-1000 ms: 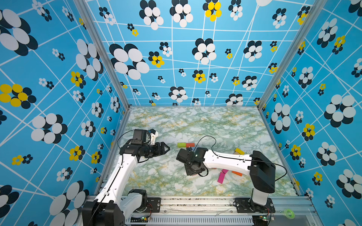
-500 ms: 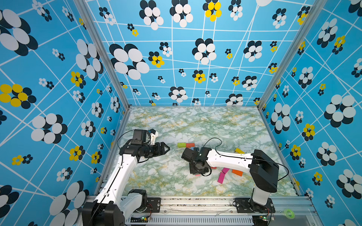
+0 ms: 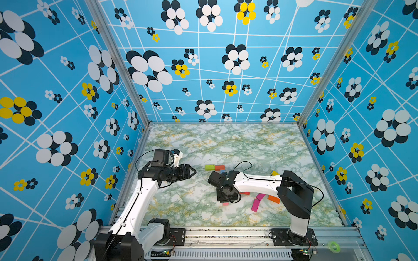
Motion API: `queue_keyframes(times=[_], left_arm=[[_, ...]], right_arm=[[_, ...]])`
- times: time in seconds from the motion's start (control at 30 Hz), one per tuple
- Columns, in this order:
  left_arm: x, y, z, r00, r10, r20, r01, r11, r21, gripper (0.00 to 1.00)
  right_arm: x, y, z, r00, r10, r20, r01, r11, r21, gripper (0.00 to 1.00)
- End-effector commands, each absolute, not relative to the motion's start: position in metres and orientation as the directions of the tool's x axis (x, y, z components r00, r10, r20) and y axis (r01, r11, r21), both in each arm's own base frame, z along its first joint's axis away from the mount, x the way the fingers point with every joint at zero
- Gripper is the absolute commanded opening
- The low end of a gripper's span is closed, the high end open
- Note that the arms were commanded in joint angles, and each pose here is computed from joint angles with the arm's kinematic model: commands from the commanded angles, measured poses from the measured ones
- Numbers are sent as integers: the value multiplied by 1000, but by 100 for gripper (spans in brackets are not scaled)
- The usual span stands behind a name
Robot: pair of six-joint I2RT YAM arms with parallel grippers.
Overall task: Assemble the number 7 with building blocks
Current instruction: Assemble the building block at the center of the board.
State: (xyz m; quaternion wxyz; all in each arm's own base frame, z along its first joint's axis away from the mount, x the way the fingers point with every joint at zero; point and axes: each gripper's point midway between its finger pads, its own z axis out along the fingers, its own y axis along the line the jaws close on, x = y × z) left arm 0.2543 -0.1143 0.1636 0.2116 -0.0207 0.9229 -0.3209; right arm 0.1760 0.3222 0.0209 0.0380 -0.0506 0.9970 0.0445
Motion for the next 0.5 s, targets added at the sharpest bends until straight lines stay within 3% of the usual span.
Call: queue_keyframes(times=[0.0, 0.47], left_arm=[[250, -116, 159, -919, -155, -363, 105, 791, -602, 79], [250, -117, 158, -922, -153, -357, 104, 788, -607, 79]], right_arm=[[183, 326, 22, -993, -83, -88, -92, 991, 98, 22], [190, 332, 16, -993, -78, -85, -87, 991, 106, 22]])
